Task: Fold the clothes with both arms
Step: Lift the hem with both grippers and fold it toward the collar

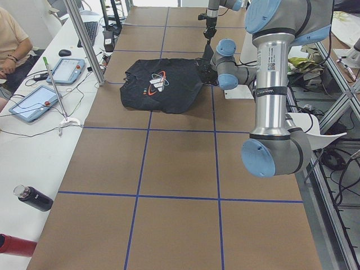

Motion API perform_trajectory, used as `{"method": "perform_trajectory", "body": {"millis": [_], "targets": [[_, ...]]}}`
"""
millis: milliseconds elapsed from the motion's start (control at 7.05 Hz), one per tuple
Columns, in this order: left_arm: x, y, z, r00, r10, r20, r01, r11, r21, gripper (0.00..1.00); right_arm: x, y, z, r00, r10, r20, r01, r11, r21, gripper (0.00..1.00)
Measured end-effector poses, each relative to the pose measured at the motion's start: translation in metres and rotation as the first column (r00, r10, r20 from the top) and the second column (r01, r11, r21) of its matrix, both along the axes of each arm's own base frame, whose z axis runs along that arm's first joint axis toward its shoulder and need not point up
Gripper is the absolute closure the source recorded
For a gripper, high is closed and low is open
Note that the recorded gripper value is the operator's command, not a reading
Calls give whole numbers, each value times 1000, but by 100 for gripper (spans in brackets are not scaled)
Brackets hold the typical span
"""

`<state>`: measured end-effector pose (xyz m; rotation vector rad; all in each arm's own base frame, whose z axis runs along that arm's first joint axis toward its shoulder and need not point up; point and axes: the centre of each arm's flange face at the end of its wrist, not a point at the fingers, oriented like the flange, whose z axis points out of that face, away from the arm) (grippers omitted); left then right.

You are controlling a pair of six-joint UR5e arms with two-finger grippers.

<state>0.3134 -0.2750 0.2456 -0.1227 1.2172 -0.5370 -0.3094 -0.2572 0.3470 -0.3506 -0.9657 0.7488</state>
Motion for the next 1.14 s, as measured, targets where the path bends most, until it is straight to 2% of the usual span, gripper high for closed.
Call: {"method": "perform_trajectory", "body": {"millis": [142,284,568,852,1135], "targets": [[10,-43,-4,999,-34,28,33,999,40,100,8,-49,-8,1000,12,9,-11,1000,-23,100],[16,-84,-2,996,-64,64,59,995,76,100,12,-99,-23,1000,29,-8,-29,999,-43,100],[5,-155,15,981,-129,142,108,983,147,100,25,-182,-59,994,50,-95,-53,998,-31,100],[-11,-201,23,970,-165,179,133,975,179,100,42,-238,-61,985,66,-161,-69,998,-12,100],[-7,-238,23,963,-184,195,148,972,184,100,34,-285,-54,977,60,-207,-61,998,1,100]]}}
